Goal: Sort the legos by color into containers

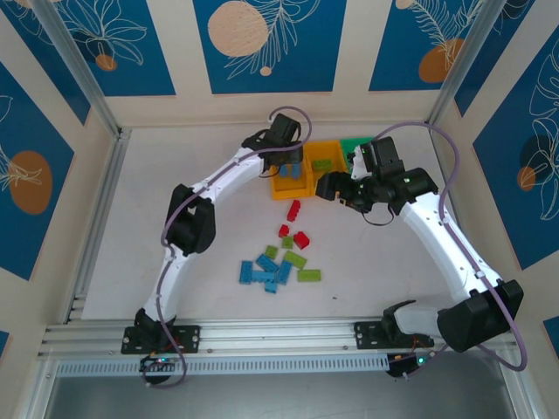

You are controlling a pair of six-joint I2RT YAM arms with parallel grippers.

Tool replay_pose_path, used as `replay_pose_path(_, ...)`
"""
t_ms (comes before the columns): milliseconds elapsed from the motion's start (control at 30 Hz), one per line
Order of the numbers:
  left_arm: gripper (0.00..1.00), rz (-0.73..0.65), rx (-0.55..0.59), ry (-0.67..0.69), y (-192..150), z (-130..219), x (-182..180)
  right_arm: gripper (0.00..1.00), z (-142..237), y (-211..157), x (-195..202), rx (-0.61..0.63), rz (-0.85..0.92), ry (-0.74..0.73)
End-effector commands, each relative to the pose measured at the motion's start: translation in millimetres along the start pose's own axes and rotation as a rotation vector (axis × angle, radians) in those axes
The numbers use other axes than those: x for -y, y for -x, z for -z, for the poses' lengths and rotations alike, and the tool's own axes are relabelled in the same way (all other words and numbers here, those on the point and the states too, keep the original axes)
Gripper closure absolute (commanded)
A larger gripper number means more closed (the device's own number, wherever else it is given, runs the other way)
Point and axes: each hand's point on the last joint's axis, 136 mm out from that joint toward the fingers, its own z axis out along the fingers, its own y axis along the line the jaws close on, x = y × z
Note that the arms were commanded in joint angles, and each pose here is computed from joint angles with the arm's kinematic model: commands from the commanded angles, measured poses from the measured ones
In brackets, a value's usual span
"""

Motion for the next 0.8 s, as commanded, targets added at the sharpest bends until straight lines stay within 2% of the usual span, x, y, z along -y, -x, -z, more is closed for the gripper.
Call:
replay_pose_path(0, 0.46, -0.023, 0.064, -0.087, 34.8, 48.1, 19.5, 0.2, -1.1, -1.6, 2.0, 0.003, -0.019, -0.007)
replay_pose_path(200, 0.53, -0.073, 0.168, -0.245, 39.9, 147.2, 33.1, 0.2, -19.3, -8.1, 19.4, -0.014, -0.098, -0.127)
replay_pose_path(367, 0.49, -0.226, 0.215, -0.3, 2.7, 223.1, 15.3, 0.2, -62.3, -24.0, 7.9, -0.115, -0.104, -0.157)
replay_pose_path(567, 0.44, -0.48, 0.19, -0.352, -68.2, 276.9, -16.8, 0.22, -126.3, -32.1, 10.1, -0.194, -0.083, -0.274)
replay_pose_path(767, 0.35, -0.611, 0.166, -0.339, -115.6, 300.9, -50.0, 0.25, -184.5, -22.5, 22.6, -0.217, -0.07, -0.353)
